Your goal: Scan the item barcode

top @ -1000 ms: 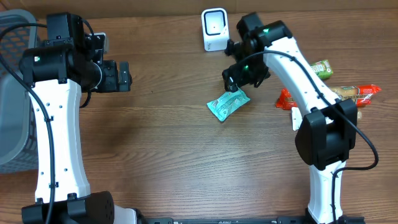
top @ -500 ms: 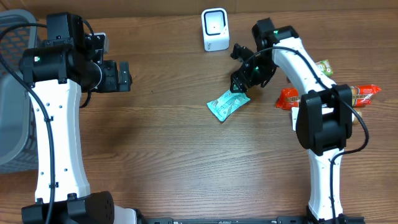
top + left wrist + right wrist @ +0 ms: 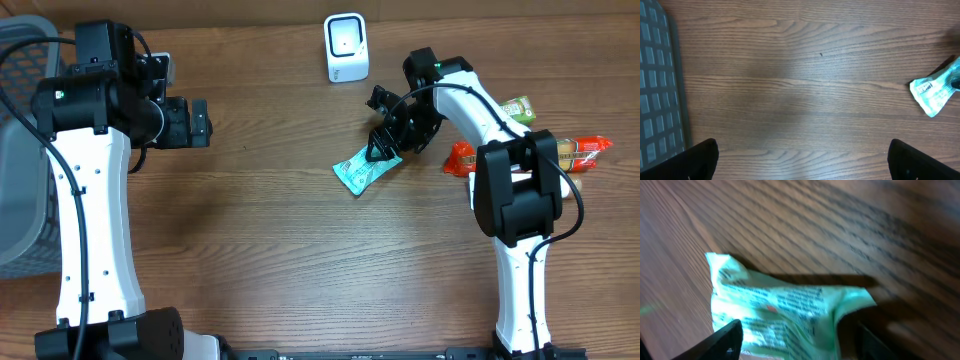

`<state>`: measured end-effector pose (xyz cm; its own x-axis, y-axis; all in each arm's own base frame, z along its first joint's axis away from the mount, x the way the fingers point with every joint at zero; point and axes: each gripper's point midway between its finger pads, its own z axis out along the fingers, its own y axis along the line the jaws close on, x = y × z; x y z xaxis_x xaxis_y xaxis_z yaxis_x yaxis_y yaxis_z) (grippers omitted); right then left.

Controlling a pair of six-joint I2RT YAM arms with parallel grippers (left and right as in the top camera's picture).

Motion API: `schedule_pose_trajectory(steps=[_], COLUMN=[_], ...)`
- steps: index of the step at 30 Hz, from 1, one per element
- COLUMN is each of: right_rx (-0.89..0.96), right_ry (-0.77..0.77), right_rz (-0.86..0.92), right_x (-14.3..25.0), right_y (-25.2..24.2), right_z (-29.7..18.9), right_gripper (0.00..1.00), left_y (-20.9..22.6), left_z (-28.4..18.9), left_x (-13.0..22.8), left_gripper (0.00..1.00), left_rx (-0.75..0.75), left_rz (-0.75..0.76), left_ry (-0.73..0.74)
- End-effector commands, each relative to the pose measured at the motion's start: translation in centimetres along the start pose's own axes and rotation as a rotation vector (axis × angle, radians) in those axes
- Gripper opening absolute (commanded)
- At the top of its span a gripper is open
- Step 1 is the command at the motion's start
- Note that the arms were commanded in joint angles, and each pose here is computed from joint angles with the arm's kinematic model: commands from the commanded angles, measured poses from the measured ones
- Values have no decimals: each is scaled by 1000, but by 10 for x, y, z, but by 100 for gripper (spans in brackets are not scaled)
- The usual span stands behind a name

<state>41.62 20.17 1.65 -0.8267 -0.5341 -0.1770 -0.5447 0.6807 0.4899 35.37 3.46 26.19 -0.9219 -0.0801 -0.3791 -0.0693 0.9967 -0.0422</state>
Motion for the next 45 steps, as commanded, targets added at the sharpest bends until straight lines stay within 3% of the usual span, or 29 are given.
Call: schedule_pose_trajectory(steps=[1,3,4,6,8,9,16,23,31,37,45], right_rx=[-28,-29,-29,-30,-34,-39,-184,-303,-182,32,52], right_ry=[51,54,55,56,52,51,24,-183,-427,-573,-610], right_rz=[50,57,78,84,114,125,167,17,-208,-176,-205], right_x=[21,24,26,26,25,25,12,-38,-70,-84,-77], right_y=[-5,-6,-7,-7,-6,-5,23,64,115,118,134], right_z=[28,32,35,35,34,34,5,-72,-174,-231,-252], right_gripper=[66,58,41,19,6,4,4,4,4,4,4], left_y=[0,0,0,0,0,0,0,-1,0,0,0], left_z=[1,1,1,1,1,1,1,1,1,1,1], left_x=[0,0,0,0,0,0,0,0,0,0,0], left_gripper=[100,100,100,100,99,99,99,100,100,100,100], left_rx=[9,9,9,9,9,9,9,9,9,9,9], left_rz=[19,19,19,19,19,19,19,19,19,19,19], left_ry=[3,3,3,3,3,3,3,3,3,3,3])
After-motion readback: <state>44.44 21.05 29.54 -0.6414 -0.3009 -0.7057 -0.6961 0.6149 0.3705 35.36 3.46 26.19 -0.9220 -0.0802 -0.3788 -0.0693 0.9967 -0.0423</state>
